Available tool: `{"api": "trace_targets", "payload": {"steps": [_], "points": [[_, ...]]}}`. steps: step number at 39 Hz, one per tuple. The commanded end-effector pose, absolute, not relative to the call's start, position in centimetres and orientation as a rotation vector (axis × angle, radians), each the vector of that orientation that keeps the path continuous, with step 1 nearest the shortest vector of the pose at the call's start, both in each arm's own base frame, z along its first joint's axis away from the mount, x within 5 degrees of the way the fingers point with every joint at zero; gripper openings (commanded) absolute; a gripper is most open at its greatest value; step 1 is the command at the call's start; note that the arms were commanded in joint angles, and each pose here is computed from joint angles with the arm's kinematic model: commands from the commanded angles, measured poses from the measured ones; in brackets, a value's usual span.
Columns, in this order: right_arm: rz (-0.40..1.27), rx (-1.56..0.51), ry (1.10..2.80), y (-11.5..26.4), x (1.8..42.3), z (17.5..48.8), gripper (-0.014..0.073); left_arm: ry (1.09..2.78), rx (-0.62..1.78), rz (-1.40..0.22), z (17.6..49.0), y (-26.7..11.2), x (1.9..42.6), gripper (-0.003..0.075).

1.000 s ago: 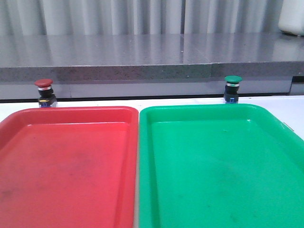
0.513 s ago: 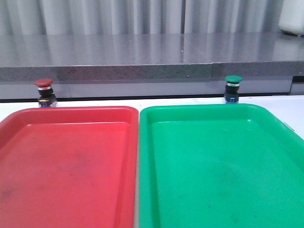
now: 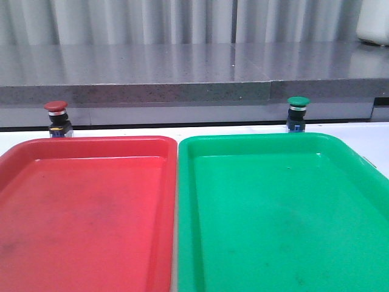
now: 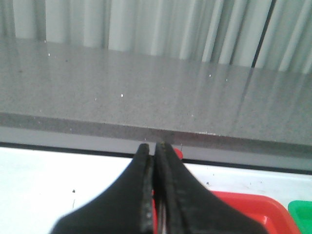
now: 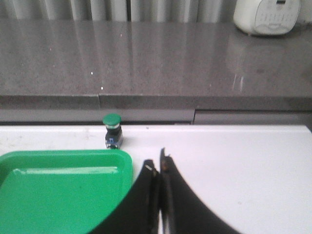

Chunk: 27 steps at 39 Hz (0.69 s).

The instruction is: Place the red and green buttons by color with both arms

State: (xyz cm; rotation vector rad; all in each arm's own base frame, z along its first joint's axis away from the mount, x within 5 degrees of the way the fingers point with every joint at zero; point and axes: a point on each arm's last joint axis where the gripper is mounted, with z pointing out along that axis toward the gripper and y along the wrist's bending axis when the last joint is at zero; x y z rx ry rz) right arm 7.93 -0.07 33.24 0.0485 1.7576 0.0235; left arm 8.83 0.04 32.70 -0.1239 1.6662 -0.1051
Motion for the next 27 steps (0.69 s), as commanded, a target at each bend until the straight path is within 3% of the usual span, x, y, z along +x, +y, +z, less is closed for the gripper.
{"api": "trace_targets", "payload": {"steps": [1,6,9,12,14,17,21,23,27], "points": [[0.026,0.045,1.725,-0.08,8.92,34.64,-0.0069,1.605,-0.121,-0.123,34.32,-0.04,9.54,-0.002],[0.026,0.046,1.727,-0.08,9.08,34.61,-0.0057,1.613,-0.121,-0.123,34.24,-0.05,9.78,-0.0019],[0.026,0.046,1.726,-0.08,9.08,34.62,0.0001,1.606,-0.12,-0.122,34.31,-0.04,9.78,0.001],[0.026,0.046,1.726,-0.08,9.08,34.62,0.0144,1.606,-0.114,-0.114,34.31,-0.03,9.78,0.0125],[0.026,0.046,1.726,-0.08,9.08,34.62,0.0256,1.606,-0.108,-0.105,34.31,-0.01,9.78,0.0239],[0.026,0.046,1.726,-0.08,9.08,34.62,0.0447,1.606,-0.108,-0.105,34.31,-0.01,9.78,0.047],[0.026,0.046,1.727,-0.08,9.08,34.61,0.0634,1.609,-0.109,-0.105,34.23,-0.01,9.8,0.0679],[0.026,0.046,1.728,-0.08,9.08,34.61,0.0661,1.609,-0.109,-0.105,34.23,-0.01,9.8,0.0702],[0.026,0.046,1.752,-0.07,9.04,34.39,0.0644,1.611,-0.109,-0.105,34.16,-0.01,9.81,0.067]]}}
